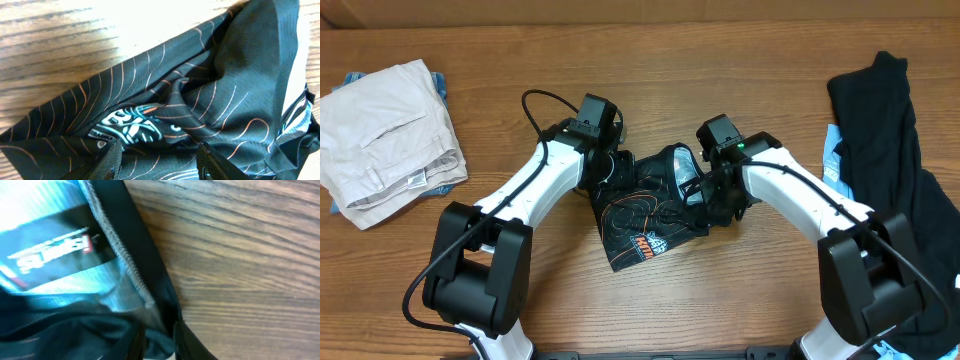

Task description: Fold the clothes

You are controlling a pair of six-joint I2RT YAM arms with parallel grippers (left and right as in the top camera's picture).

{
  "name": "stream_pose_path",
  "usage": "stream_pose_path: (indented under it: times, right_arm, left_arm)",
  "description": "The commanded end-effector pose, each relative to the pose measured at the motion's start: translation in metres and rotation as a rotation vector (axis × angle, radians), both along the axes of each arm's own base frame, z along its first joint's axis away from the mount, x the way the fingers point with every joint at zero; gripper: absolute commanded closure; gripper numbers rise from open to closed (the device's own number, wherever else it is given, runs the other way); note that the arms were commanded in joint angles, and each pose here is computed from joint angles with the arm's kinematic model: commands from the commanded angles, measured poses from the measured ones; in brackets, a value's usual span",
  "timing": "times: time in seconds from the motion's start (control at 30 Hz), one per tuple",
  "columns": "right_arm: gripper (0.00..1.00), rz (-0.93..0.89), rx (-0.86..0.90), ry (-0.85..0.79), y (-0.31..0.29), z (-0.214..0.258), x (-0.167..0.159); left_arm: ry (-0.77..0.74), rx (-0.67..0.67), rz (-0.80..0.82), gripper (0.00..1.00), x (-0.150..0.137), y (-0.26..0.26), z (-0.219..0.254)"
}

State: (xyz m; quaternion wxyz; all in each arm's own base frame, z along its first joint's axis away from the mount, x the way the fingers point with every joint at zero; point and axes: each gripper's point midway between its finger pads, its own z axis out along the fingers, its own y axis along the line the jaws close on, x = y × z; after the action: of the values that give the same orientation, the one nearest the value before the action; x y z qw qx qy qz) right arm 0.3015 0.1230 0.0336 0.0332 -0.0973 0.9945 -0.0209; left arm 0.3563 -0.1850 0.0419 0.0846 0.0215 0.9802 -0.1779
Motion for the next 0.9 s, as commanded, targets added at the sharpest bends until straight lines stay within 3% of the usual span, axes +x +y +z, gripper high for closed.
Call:
stream_pose_path:
  times: [0.0, 0.07, 0.23, 0.4, 0.57, 0.87]
  right_arm:
    - [0.73, -0.015, 0.167, -0.112, 0.027, 0.051, 0.015]
    - [0.67, -0.001, 0.254, -0.104, 0.039, 0.063, 0.008]
    - [0.67, 0.006, 0.330, 0.010, 0.050, 0.061, -0.017]
    - [0.65, 0.001, 0.352, 0.090, 0.052, 0.046, -0.034]
    - [0.64, -0.012, 0.326, 0.164, 0.047, 0.024, -0.047]
    - [0.63, -0.014, 0.262, 0.297, 0.040, -0.023, -0.059]
  left_arm:
    - [-0.054, -0.010, -0.054, 0.47, 0.008, -0.007, 0.000]
    - [-0.125, -0.027, -0.075, 0.46, 0.023, -0.012, 0.008]
    - [-0.295, -0.063, -0.113, 0.44, 0.057, -0.024, 0.030]
    - [-0.316, -0.016, -0.093, 0.46, 0.064, -0.017, 0.024]
    - [-0.201, 0.003, -0.091, 0.46, 0.049, -0.011, -0.005]
    - [0.221, 0.009, 0.062, 0.50, -0.015, 0.034, -0.046]
